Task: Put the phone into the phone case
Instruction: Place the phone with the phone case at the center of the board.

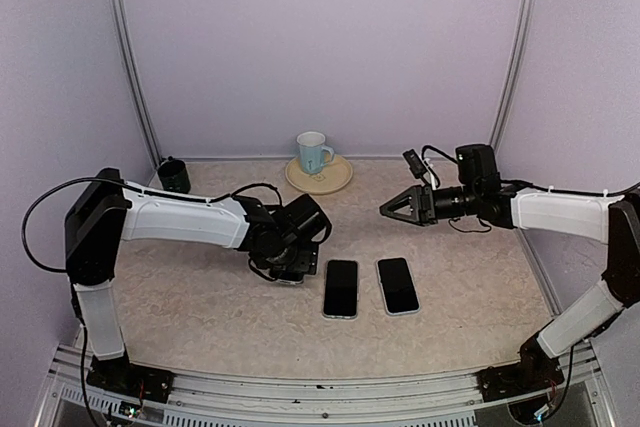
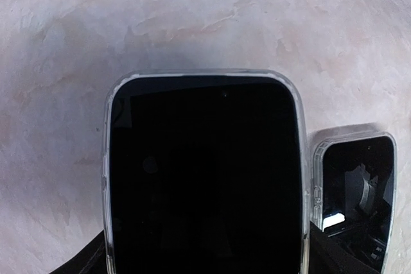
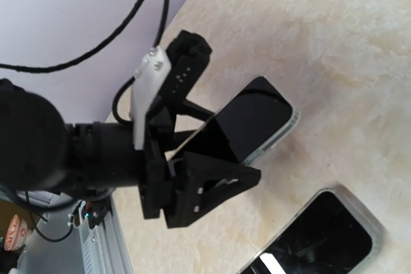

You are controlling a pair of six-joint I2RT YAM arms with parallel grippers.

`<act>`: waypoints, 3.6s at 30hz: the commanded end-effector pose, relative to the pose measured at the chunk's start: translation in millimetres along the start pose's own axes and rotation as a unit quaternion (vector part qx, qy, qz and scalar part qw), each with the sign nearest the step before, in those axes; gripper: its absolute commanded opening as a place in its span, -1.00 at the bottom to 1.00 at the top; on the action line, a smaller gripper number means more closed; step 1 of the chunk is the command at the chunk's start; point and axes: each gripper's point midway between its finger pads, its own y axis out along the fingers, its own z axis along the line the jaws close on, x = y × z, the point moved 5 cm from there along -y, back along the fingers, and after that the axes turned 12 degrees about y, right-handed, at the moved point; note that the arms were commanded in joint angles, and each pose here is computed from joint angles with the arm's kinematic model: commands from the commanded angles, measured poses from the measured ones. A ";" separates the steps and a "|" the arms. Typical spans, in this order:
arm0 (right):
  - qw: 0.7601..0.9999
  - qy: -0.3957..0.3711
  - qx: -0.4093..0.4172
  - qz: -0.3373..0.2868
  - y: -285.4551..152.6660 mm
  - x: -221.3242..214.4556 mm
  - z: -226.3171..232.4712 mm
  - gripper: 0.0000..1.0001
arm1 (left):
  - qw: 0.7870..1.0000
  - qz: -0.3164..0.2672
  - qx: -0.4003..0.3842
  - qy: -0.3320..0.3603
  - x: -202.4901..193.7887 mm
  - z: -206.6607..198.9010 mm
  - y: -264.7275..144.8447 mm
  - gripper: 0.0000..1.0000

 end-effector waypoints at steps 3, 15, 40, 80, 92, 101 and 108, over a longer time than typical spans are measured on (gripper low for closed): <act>1.000 -0.010 -0.007 -0.008 -9.9 -1.9 3.7 0.21 | 0.996 0.036 0.065 -0.058 -20.9 14.0 3.8 -0.85; 1.000 -0.008 -0.005 -0.002 -8.6 -3.7 -0.5 0.23 | 0.996 0.063 0.054 -0.042 -54.2 11.1 21.1 -0.79; 1.000 -0.001 -0.005 0.001 -5.3 -5.5 -8.3 0.23 | 0.995 0.084 0.029 -0.034 -73.6 11.7 23.9 0.12; 1.000 0.000 -0.003 0.002 -5.2 -5.7 -8.0 0.24 | 0.985 0.161 -0.056 -0.021 -104.3 6.1 24.6 0.49; 1.000 0.000 -0.004 0.002 -6.0 -6.9 -7.8 0.24 | 0.977 0.200 -0.075 -0.021 -113.1 10.6 28.5 0.59; 1.000 0.000 -0.003 0.003 -5.2 -7.0 -8.7 0.24 | 0.976 0.209 -0.061 -0.023 -110.7 17.6 28.3 0.72; 1.000 -0.002 -0.003 0.004 -5.2 -6.3 -8.0 0.24 | 0.976 0.211 -0.056 -0.025 -112.3 18.3 30.0 0.73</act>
